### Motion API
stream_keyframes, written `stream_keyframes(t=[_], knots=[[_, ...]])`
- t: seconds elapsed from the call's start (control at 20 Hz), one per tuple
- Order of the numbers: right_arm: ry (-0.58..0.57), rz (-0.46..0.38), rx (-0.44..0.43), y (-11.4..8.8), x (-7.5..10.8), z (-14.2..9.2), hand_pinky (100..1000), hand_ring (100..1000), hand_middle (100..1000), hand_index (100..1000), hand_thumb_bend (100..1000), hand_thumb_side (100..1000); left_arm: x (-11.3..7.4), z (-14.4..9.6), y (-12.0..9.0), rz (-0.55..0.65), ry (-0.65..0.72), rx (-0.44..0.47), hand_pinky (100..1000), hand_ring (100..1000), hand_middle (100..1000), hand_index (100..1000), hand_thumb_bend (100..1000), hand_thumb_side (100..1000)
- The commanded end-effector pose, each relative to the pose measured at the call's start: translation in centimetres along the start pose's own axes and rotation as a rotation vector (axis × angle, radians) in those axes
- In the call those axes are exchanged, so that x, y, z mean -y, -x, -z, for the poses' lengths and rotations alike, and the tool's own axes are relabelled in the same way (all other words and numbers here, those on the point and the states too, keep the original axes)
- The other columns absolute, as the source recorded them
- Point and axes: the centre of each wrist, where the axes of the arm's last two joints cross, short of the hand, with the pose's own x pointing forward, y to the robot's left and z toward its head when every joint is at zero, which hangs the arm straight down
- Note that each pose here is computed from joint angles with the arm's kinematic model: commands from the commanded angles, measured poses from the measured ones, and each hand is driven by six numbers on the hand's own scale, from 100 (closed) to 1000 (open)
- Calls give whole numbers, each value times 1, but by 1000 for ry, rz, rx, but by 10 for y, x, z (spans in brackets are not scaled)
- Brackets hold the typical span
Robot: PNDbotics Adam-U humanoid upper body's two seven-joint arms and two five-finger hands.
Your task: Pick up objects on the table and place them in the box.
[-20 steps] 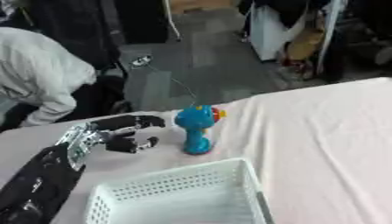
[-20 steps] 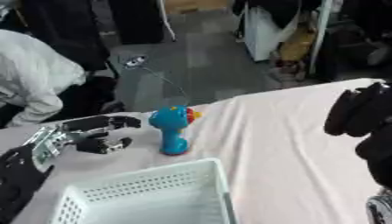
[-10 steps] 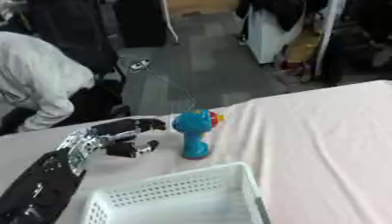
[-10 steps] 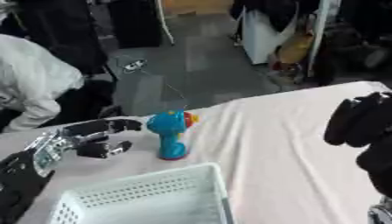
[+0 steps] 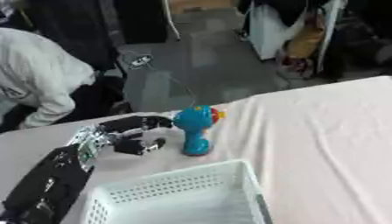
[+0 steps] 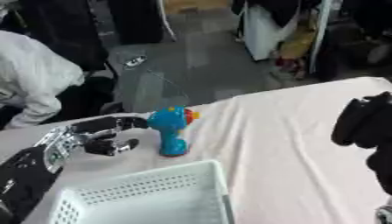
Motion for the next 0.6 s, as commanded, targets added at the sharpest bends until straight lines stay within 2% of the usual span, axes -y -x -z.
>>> stream_keyframes(t=[0.05, 0.6], knots=[[-3, 5, 30, -2, -1, 7, 324, 418, 438, 497, 100, 1000, -17, -4, 4, 29, -26, -17, 1000, 1000, 1000, 1000, 980, 1000], [-2, 12, 40, -2, -2, 9, 325, 419, 438, 497, 100, 1000, -12, -4, 5, 16, -34, -34, 1000, 1000, 1000, 1000, 962, 1000]])
